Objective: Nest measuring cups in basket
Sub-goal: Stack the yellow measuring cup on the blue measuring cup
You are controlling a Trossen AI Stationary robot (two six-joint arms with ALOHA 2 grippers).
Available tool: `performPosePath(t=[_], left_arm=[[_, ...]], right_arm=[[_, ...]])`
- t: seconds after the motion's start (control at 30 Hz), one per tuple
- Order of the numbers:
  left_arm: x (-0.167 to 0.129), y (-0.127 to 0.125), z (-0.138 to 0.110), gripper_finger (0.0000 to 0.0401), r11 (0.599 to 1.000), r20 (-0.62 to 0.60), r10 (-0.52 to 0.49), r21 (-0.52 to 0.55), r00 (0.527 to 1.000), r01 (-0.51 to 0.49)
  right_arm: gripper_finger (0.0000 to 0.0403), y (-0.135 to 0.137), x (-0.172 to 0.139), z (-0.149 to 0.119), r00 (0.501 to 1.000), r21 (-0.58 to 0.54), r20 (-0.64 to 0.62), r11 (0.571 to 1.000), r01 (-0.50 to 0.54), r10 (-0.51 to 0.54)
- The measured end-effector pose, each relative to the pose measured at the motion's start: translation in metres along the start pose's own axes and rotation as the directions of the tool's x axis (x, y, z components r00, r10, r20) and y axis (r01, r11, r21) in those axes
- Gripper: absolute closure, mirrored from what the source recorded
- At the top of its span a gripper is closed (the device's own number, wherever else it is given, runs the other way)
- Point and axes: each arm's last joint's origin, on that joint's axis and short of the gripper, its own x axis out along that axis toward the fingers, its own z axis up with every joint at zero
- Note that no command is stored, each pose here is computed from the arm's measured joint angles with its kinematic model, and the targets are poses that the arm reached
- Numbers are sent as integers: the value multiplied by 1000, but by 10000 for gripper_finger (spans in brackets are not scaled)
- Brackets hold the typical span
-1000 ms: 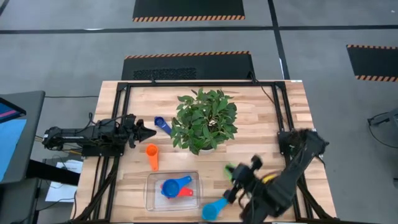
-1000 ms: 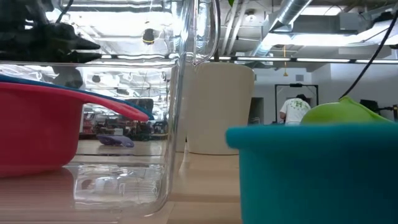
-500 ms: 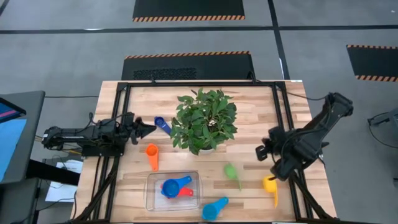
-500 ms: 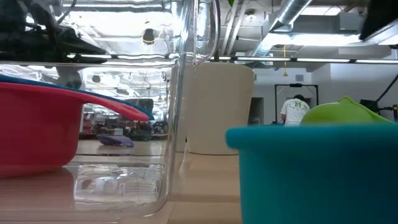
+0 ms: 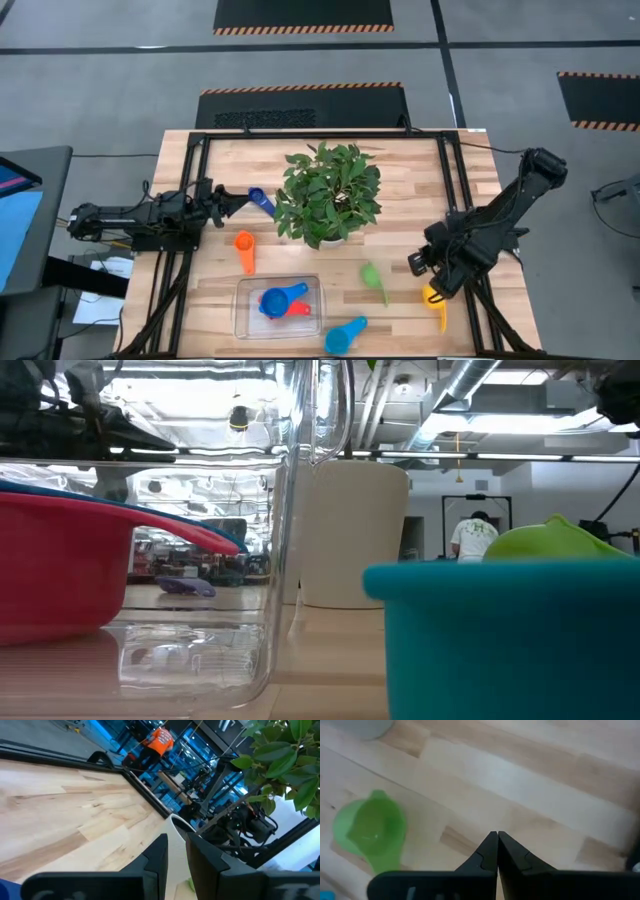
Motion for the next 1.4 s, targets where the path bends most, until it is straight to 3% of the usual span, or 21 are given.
performPosePath(t=[0.2, 0.37, 0.47, 0.83, 1.03, 1.2, 1.4], left_arm=[[0, 0, 0, 342, 1000, 0, 0, 0, 1000, 0], [0, 0, 0, 342, 1000, 0, 0, 0, 1000, 0], [0, 0, 0, 342, 1000, 0, 0, 0, 1000, 0], [0, 0, 0, 342, 1000, -2, -1, 1, 1000, 1], [0, 0, 0, 342, 1000, -11, -9, 1, 1000, 9], [0, 0, 0, 342, 1000, -11, -10, 1, 1000, 10], [0, 0, 0, 342, 1000, -12, -10, 1, 1000, 10]], right_arm=[[386, 1, -7, 5, 999, -10, 24, 1000, 29, -29], [376, 4, -8, 8, 996, -16, 81, 1000, -19, 20], [352, 9, -7, 9, 992, -89, 106, 994, -56, 65], [209, 24, 3, 27, 990, -142, 105, 987, -82, 97], [160, 29, 7, 28, 990, -205, -109, 972, -111, 90], [167, 21, 6, 23, 952, -160, -306, 986, -37, -14], [180, 16, -10, 12, 930, -85, -363, 996, 33, -61]])
